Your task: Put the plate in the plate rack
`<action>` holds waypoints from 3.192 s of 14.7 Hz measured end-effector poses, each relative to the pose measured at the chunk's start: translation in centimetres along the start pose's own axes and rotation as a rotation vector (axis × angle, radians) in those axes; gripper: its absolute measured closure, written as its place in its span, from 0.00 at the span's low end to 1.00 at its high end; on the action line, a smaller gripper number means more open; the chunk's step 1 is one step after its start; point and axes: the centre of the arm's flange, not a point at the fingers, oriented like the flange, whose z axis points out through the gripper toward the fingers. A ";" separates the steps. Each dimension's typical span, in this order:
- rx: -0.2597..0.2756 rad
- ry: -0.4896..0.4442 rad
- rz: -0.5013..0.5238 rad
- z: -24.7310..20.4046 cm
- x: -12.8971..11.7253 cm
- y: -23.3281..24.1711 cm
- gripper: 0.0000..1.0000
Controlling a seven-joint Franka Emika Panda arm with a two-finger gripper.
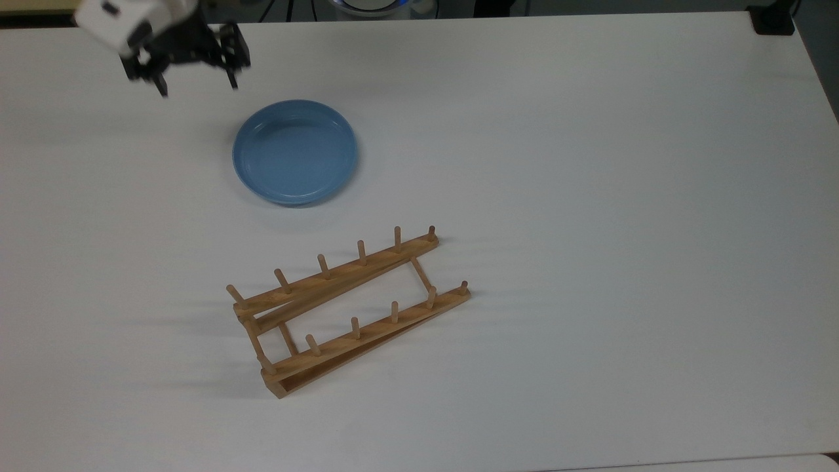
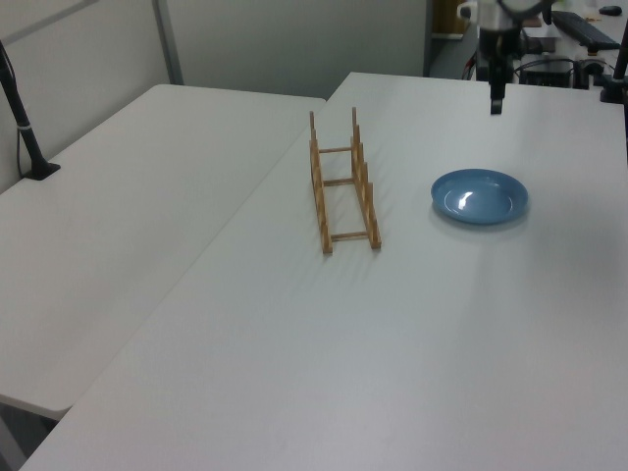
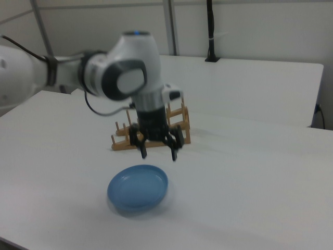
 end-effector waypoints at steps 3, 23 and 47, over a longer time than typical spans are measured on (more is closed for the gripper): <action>0.001 0.008 -0.016 6.7 1.5 -0.2 0.00; 0.063 0.045 0.278 14.5 3.6 -2.8 0.56; 0.120 0.078 0.257 4.4 3.2 -1.8 0.95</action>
